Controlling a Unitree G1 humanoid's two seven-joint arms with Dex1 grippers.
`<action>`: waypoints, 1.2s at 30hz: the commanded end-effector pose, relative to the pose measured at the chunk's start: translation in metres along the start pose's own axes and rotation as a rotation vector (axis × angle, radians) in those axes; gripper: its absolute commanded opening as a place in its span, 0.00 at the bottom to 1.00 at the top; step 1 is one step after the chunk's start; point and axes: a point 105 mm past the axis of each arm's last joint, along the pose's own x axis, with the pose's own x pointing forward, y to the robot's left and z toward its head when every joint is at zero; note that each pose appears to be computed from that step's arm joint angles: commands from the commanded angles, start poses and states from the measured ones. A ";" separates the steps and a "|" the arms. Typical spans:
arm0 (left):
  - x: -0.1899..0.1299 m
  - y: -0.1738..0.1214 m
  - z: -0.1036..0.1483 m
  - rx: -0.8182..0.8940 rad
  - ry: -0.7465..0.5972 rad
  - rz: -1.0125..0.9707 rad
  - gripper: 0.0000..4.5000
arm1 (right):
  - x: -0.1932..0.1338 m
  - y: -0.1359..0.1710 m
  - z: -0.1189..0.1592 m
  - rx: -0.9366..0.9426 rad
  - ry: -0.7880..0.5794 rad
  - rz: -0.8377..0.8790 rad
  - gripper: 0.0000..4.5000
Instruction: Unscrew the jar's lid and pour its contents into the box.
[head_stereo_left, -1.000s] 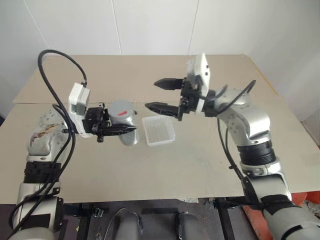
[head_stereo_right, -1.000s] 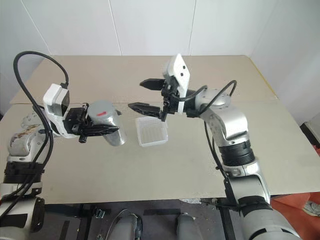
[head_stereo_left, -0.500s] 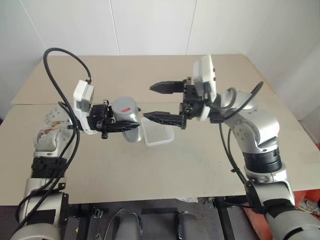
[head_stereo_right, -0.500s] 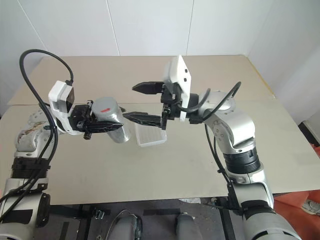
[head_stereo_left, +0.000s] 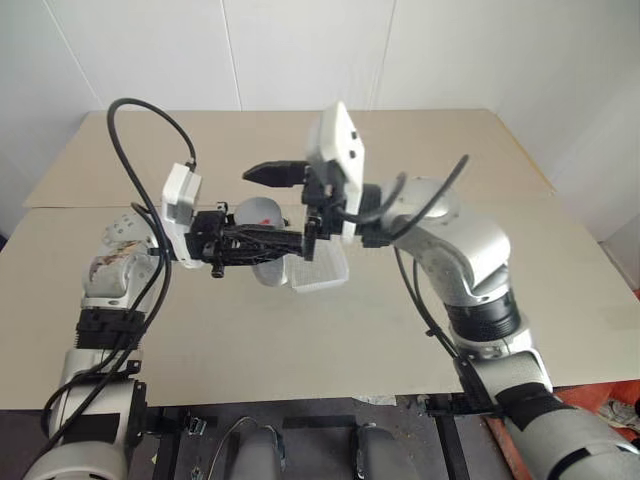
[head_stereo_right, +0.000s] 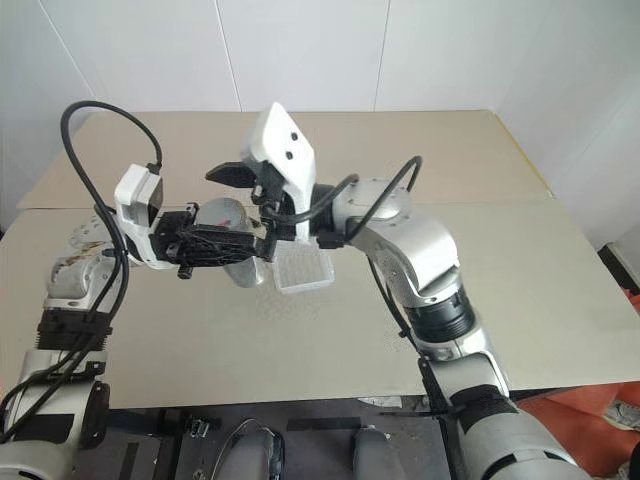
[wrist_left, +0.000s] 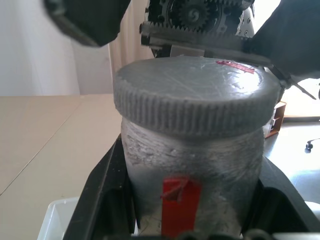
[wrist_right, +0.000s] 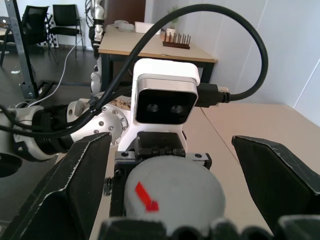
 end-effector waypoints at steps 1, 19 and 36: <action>0.001 0.001 0.012 0.058 -0.006 -0.005 0.45 | 0.011 -0.003 0.011 -0.055 -0.021 -0.018 1.00; -0.004 -0.001 0.014 0.057 0.004 0.002 0.45 | -0.023 -0.029 -0.005 -0.057 0.035 -0.137 1.00; -0.007 -0.004 0.012 0.041 0.008 0.015 0.45 | -0.068 -0.045 -0.013 -0.047 0.068 -0.276 1.00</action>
